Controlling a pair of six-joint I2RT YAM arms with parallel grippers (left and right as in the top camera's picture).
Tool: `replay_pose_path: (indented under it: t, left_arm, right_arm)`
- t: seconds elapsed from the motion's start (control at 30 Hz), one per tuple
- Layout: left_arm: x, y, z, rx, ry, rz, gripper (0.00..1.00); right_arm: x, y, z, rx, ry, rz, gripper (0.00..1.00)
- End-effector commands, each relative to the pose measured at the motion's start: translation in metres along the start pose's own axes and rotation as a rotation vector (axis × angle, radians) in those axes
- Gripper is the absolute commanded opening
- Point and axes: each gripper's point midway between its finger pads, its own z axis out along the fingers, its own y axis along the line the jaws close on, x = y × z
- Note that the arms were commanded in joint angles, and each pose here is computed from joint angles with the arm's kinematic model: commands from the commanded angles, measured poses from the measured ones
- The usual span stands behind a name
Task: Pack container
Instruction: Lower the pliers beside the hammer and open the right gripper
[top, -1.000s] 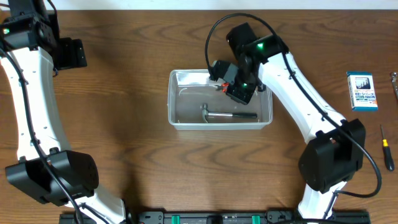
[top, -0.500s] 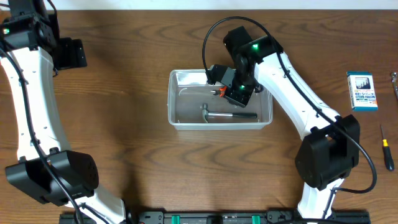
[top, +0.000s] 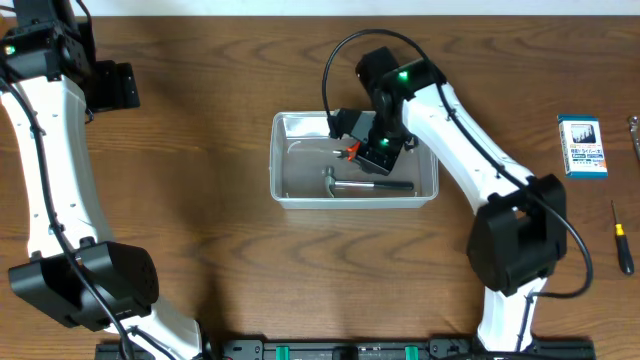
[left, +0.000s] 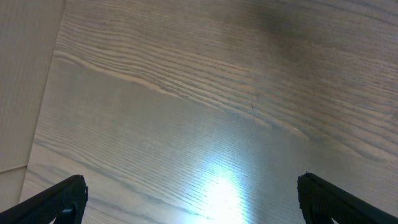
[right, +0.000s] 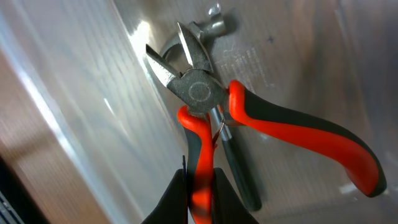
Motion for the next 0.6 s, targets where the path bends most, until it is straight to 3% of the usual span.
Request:
replay_pose_path:
  t: [0.0,0.27,0.57]
  left_arm:
    - [-0.001,0.003,-0.003,-0.010,-0.007,0.001,0.98]
    - [-0.001,0.003,-0.003,-0.010,-0.007,0.001,0.98]
    - [-0.001,0.003,-0.003,-0.010,-0.007,0.001,0.98]
  right_arm:
    - [0.003,0.001,0.021,-0.045,0.038,-0.006,0.01]
    - [0.007,-0.001,0.035,-0.061,0.069,0.001,0.02]
    - [0.004,-0.004,0.035,-0.052,0.056,-0.002,0.13]
